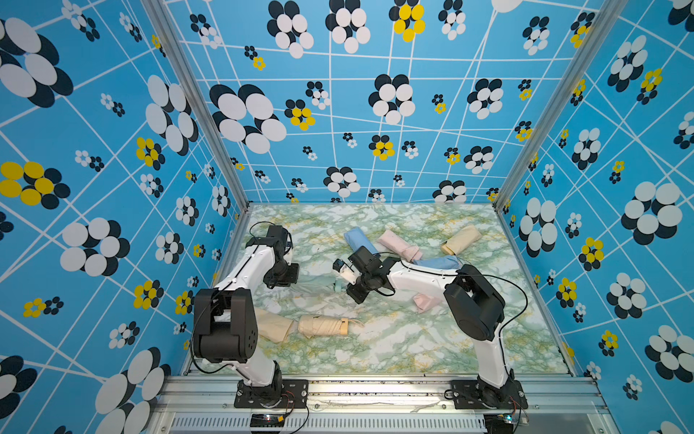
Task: Take umbrellas out of sleeves
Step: Move the umbrella to the center of the board.
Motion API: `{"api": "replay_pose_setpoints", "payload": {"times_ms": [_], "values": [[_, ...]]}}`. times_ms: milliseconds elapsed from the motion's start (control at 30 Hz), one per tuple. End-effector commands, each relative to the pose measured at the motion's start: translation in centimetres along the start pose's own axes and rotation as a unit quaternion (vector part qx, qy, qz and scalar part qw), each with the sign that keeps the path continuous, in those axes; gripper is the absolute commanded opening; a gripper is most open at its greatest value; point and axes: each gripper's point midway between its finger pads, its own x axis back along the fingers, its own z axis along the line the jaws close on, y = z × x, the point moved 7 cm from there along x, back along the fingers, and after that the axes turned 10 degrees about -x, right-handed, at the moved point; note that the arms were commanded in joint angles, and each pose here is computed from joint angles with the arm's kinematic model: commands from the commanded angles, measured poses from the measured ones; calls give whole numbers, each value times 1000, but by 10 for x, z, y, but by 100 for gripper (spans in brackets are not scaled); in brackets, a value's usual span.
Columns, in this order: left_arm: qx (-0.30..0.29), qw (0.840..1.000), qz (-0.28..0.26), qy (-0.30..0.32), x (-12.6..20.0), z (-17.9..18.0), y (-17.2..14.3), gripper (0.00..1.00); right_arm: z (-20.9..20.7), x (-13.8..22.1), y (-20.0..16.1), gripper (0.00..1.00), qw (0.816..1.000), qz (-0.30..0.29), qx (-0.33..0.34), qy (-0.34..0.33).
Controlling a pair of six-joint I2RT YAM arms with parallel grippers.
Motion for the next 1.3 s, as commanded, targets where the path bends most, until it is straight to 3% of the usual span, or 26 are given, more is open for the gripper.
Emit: {"api": "replay_pose_setpoints", "payload": {"times_ms": [0, 233, 767, 1267], "values": [[34, 999, -10, 29, 10, 11, -10, 0, 21, 11, 8, 0, 999, -17, -6, 26], [51, 998, -1, 46, 2, 17, -20, 0, 46, 11, 6, 0, 999, -19, -3, 49], [76, 997, 6, 12, -2, 5, -24, 0, 40, 30, -16, 0, 1000, -9, -14, 14], [103, 994, -7, 33, -4, 7, -31, 0, 37, 25, -30, 0, 999, -12, -37, 12]]}}
